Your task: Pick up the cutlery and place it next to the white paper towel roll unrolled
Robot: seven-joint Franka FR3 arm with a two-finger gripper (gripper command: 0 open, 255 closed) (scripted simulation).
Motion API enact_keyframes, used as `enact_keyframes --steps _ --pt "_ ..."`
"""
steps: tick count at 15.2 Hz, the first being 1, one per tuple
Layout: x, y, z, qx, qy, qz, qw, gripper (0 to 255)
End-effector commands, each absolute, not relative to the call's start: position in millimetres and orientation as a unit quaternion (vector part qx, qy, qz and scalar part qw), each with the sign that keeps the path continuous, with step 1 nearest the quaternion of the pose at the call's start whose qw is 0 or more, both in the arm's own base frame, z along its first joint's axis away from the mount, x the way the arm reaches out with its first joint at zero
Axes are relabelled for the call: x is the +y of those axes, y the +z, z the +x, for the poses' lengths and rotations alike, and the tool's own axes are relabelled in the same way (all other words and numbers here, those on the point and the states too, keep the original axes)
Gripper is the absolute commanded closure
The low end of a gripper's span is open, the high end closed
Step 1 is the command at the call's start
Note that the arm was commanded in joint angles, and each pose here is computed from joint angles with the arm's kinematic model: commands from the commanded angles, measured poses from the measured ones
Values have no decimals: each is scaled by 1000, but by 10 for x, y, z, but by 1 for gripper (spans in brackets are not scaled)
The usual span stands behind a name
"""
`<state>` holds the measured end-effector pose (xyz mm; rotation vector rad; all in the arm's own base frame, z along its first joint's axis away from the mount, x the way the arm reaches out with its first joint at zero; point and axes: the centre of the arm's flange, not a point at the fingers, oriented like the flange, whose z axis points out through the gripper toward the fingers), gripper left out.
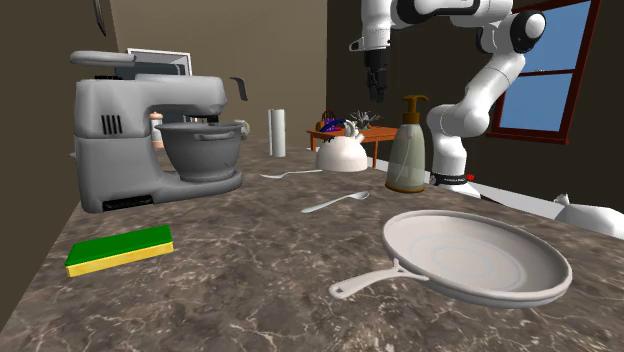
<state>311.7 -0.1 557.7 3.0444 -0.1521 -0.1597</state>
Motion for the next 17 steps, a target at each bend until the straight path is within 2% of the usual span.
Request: enact_keyframes --steps 1,17 --pt "-1 5577 3117 -50 -52 996 45 0" --pt "1254 4468 3944 24 25 999 -13 0"
